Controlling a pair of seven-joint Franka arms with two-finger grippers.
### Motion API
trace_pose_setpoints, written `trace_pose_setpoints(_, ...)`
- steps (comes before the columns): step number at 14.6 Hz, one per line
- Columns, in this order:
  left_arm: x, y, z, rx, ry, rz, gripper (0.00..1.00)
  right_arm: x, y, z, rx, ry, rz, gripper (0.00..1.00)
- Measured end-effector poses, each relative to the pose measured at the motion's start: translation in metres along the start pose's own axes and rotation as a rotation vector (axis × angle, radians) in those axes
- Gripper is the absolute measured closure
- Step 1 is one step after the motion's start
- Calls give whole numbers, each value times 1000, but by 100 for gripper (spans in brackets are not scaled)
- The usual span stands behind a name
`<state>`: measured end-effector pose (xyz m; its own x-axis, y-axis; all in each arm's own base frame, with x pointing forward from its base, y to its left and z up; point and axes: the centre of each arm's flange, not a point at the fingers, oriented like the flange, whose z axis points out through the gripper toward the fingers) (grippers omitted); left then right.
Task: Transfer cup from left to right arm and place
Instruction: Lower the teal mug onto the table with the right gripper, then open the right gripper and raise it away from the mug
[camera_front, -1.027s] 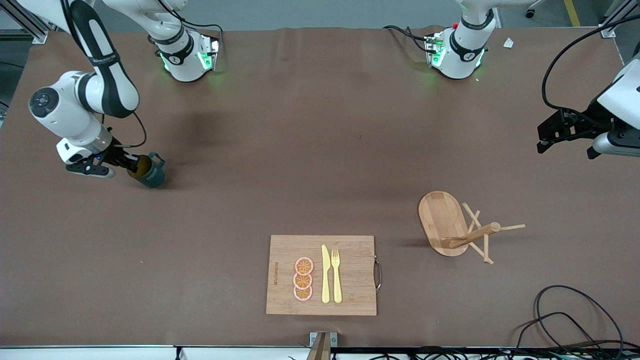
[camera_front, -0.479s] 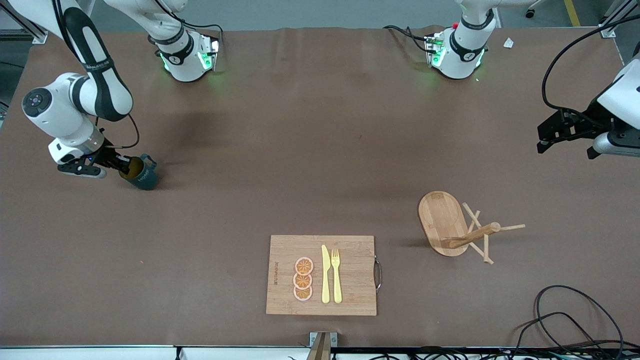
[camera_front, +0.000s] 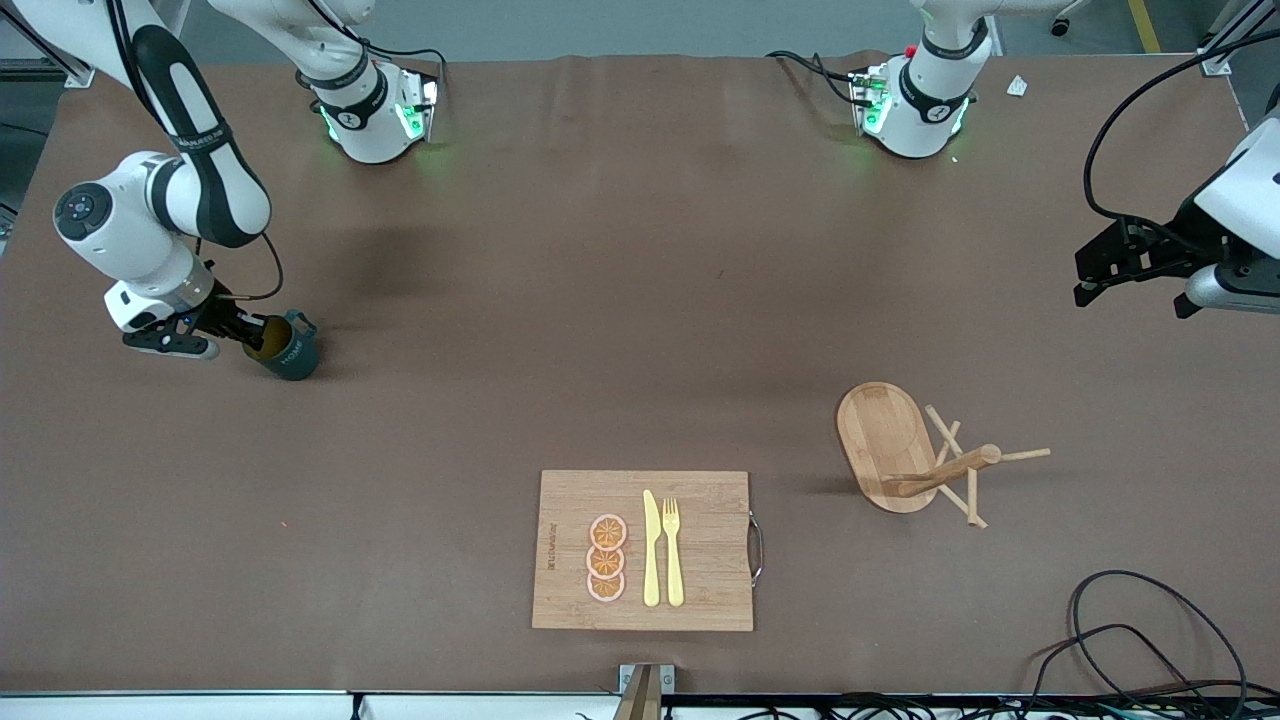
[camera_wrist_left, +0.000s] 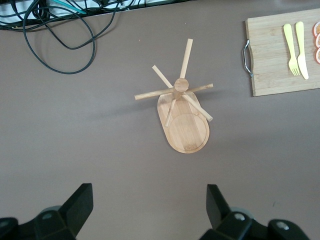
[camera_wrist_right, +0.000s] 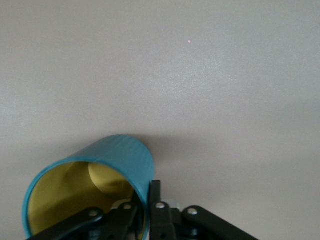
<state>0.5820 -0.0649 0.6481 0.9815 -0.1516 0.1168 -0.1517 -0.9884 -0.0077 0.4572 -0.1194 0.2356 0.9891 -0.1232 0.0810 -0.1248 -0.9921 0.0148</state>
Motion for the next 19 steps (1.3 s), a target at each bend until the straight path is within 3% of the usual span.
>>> trace_pose_setpoints(6, 0, 0, 0, 0, 0, 0, 0, 2, 0, -1, 0, 0, -1, 26)
trace_pose_setpoints(9, 0, 0, 0, 0, 0, 0, 0, 7, 1, -6, 28, -48, 31, 0)
trace_pose_setpoints(14, 0, 0, 0, 0, 0, -2, 0, 30, -3, -59, 70, -79, 38, 0)
trace_pose_setpoints(19, 0, 0, 0, 0, 0, -8, 0, 63, -13, -189, 111, -83, -9, 0)
